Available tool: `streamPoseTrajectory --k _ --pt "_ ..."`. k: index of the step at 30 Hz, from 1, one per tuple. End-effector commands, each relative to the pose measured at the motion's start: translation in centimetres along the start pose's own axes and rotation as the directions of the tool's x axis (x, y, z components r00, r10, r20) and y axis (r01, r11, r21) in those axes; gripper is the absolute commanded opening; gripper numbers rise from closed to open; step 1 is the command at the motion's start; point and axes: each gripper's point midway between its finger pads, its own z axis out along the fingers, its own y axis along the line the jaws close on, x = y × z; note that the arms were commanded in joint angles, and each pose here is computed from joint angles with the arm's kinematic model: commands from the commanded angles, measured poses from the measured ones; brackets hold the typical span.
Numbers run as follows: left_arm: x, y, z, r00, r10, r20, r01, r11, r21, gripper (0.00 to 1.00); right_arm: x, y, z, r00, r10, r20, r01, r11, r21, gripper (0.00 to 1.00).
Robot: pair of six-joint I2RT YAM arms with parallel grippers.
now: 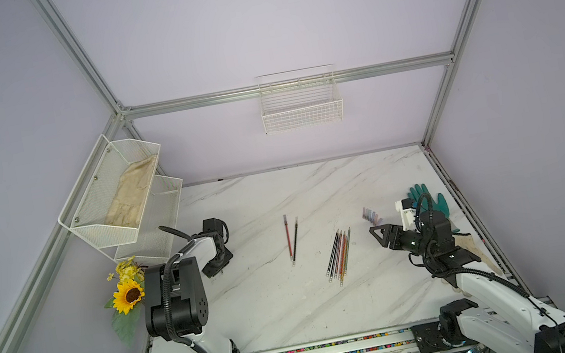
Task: Remove the protective cover of the pencils
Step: Adjust the pencil at the center of the board.
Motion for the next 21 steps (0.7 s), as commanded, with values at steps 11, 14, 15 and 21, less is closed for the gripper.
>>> streamPoseTrajectory --k 11,14,15,21 --pt "-1.5 -3.9 -3.2 0.998 0.016 0.061 -0.032 0.961 0.274 0.32 -0.4 0.3 -0.2 0.999 -0.026 0.022 0.026 1.0 -0.014 0.61" --pt "-2.0 -5.8 -4.5 0.996 0.039 0.082 -0.067 0.923 0.38 0.42 -0.4 0.3 -0.2 0.999 -0.027 0.024 0.028 1.0 -0.013 0.61" --pt "-2.1 -6.5 -4.6 0.996 0.05 0.075 -0.076 0.911 0.405 0.42 -0.4 0.3 -0.1 0.999 -0.026 0.022 0.027 1.0 -0.014 0.61" --pt "-1.2 -8.6 -3.1 0.993 0.115 0.0 -0.104 0.894 0.435 0.41 -0.4 0.2 -0.1 0.999 -0.025 0.021 0.025 1.0 -0.012 0.61"
